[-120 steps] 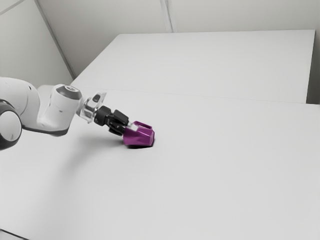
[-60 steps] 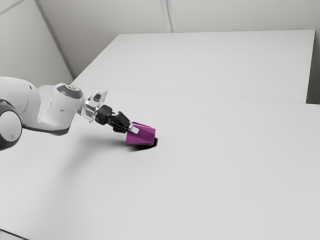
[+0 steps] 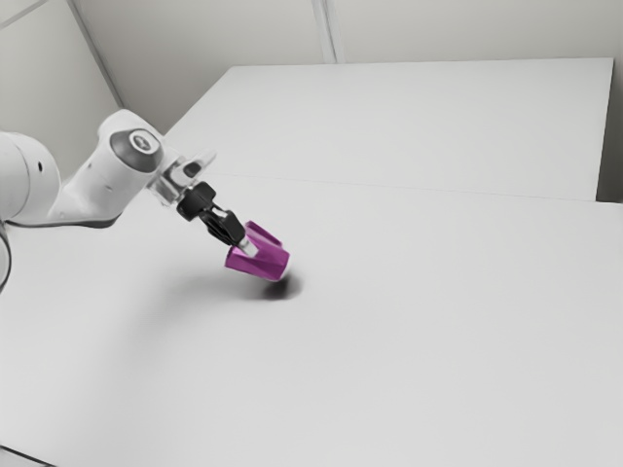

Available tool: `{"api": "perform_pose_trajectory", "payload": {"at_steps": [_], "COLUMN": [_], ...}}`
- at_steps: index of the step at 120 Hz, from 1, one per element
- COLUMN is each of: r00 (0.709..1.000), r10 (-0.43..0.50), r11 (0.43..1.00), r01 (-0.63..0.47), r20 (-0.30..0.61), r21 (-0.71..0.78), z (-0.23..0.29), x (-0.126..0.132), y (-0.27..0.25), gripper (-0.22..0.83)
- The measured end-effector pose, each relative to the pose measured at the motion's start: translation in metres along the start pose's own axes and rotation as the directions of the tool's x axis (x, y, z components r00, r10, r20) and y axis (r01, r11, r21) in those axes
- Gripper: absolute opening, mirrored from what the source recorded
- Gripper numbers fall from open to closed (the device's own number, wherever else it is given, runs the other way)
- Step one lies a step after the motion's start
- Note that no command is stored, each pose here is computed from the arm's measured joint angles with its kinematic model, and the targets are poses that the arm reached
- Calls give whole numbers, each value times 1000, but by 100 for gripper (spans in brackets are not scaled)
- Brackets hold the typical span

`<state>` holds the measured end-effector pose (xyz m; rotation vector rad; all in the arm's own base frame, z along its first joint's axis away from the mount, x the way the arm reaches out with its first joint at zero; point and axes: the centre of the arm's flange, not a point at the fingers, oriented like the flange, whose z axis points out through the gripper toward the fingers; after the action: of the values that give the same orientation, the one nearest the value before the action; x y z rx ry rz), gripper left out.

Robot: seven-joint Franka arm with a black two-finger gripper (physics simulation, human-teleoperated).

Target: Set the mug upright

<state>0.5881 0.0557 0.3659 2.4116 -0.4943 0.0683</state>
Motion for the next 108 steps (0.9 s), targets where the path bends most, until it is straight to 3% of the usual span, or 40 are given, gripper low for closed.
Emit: {"api": "perform_pose_trajectory", "payload": {"at_steps": [35,76,108], "r00": [972,971,965], "r10": [79,54,-29], "r11": [929,851,847], "r01": [-152,-167,-115], "r20": [220,233,262], "r21": [337,498,519], "z": [9,33,44], "x": [3,-11,-17], "y": [58,74,77], "gripper": [-17,-17,-17]}}
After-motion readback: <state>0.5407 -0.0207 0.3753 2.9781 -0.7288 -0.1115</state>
